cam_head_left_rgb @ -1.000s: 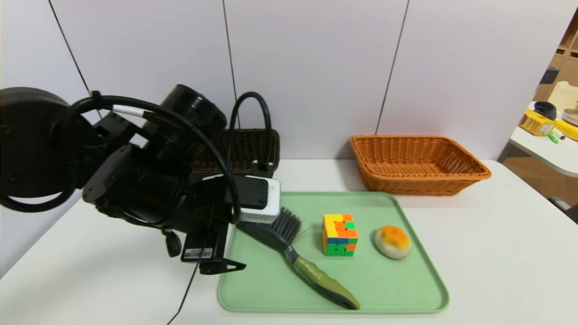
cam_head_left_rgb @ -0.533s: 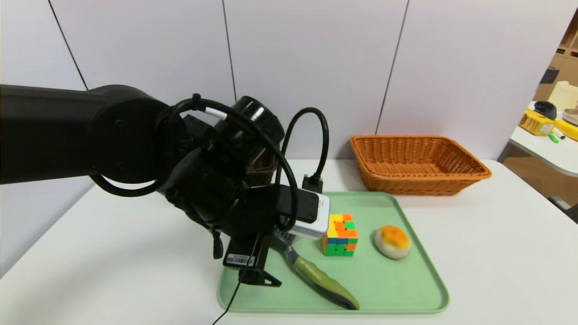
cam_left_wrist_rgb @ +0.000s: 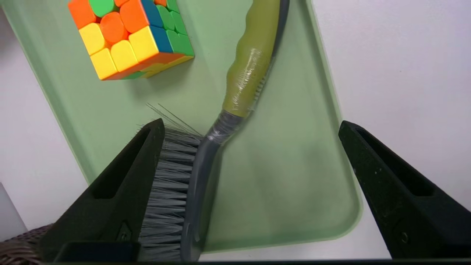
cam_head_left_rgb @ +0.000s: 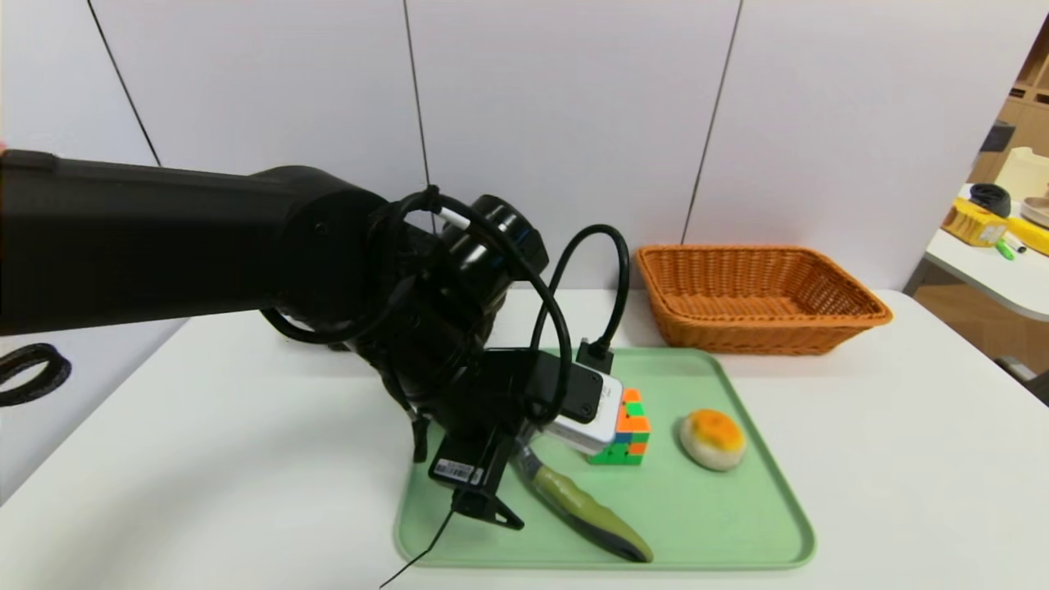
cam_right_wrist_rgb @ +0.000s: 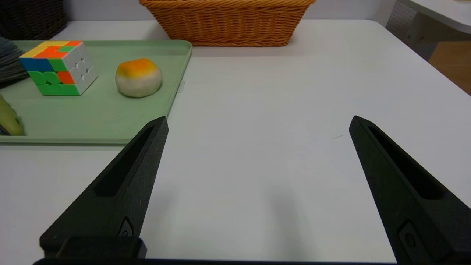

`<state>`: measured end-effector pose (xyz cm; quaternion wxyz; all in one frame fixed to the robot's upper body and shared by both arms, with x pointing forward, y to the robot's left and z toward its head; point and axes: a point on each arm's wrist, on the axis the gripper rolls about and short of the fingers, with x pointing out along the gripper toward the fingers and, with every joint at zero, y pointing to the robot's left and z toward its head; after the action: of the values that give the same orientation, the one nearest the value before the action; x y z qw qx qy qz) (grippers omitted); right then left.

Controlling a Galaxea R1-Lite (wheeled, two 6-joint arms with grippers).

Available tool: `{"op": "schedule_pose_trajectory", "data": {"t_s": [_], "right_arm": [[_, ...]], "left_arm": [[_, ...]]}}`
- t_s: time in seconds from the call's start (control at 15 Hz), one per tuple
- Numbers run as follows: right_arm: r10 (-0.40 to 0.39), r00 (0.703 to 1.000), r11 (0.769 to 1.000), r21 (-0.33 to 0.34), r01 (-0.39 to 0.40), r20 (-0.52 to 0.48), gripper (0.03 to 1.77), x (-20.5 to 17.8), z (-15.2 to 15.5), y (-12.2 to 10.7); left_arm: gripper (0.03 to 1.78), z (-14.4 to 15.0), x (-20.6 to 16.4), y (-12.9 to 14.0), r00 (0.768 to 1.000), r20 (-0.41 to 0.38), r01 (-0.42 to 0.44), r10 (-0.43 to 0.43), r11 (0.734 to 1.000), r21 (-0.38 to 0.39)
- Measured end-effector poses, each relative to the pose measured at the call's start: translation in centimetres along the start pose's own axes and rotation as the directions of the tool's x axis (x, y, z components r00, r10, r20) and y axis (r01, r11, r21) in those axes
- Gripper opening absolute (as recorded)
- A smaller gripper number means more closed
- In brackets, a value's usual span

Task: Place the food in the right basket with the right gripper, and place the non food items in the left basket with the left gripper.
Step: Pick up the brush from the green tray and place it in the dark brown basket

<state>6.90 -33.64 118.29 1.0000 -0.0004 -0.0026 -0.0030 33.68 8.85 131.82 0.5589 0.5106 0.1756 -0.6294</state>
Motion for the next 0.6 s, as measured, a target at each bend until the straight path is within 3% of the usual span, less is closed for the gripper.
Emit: {"op": "schedule_pose_trajectory", "data": {"t_s": [0.6], "right_arm": [[0.000,1.000,1.000,0.000,0.000,0.000,1.70,0.0,0.0,0.0]], "left_arm": [[1.69,-0.9,4.6,1.1,0.996,-0.020,0.088,-0.087,0.995,0.055]]}}
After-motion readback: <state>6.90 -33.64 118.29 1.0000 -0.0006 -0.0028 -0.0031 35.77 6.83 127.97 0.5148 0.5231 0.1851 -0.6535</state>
